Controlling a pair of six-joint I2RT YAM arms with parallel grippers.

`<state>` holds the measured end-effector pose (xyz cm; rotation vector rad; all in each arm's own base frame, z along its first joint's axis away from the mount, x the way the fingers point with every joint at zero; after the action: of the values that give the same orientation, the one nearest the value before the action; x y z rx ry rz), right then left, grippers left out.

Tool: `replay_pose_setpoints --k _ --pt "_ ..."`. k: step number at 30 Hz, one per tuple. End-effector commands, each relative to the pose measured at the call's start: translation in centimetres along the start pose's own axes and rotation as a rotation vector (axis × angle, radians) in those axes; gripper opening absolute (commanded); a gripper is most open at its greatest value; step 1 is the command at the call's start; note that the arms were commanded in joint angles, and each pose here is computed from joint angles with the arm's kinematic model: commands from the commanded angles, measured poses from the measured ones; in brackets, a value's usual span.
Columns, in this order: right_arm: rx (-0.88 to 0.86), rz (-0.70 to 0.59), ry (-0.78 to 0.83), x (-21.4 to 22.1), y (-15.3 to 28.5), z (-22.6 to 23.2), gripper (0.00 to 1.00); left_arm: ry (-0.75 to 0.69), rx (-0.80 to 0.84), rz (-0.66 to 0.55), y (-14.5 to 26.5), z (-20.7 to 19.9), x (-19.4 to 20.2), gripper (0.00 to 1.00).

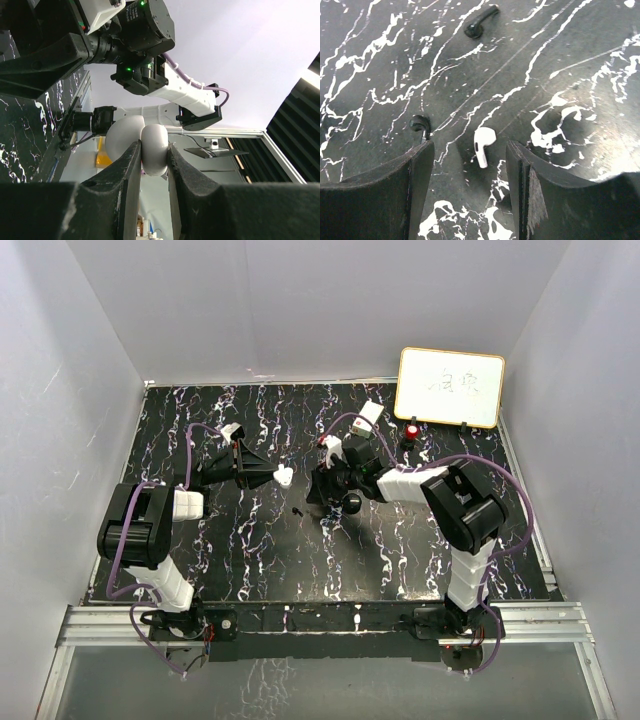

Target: Insert the wireless bluetooth earbuds into the charging case

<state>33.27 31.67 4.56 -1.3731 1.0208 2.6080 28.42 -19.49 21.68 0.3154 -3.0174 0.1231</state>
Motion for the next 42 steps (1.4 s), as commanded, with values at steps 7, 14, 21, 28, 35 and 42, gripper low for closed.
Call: replay_pose_setpoints --k 7,14,21,28,35,42 --pt "0.199 -0.024 0.102 -3.2 1.2 -1.6 0.57 -0.343 0.096 0.038 0.7 -3.2 2.4 0.0" --pt "0.223 0.019 0.156 -2.2 -0.1 -0.3 0.57 -0.343 0.094 0.04 0.8 -3.2 2.4 0.0" --pt "0.312 0.067 0.203 -1.4 -1.4 -0.3 0.56 -0.347 0.092 0.041 0.9 -3.3 2.4 0.0" --pt "0.417 0.121 0.228 -0.3 -1.6 -1.1 0.53 -0.344 0.091 0.04 1.0 -3.3 2.3 0.0" --pt "0.454 0.127 0.233 -0.3 -1.3 -1.7 0.5 -0.347 0.09 0.036 1.1 -3.2 2.2 0.0" --pt "0.455 0.138 0.245 -0.2 -1.4 -1.8 0.43 -0.344 0.088 0.033 1.2 -3.1 2.2 0.0"
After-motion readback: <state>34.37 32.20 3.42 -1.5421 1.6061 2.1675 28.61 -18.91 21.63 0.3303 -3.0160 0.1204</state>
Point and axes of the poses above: each gripper's point midway between its finger pads, its own y axis back along the fingers, its own z axis along the line the jaws close on, x = y × z, the point moved 1 cm from there along y, back along the fingers, and after that the axes turned 1 degree about y, right-handed, at the moved point
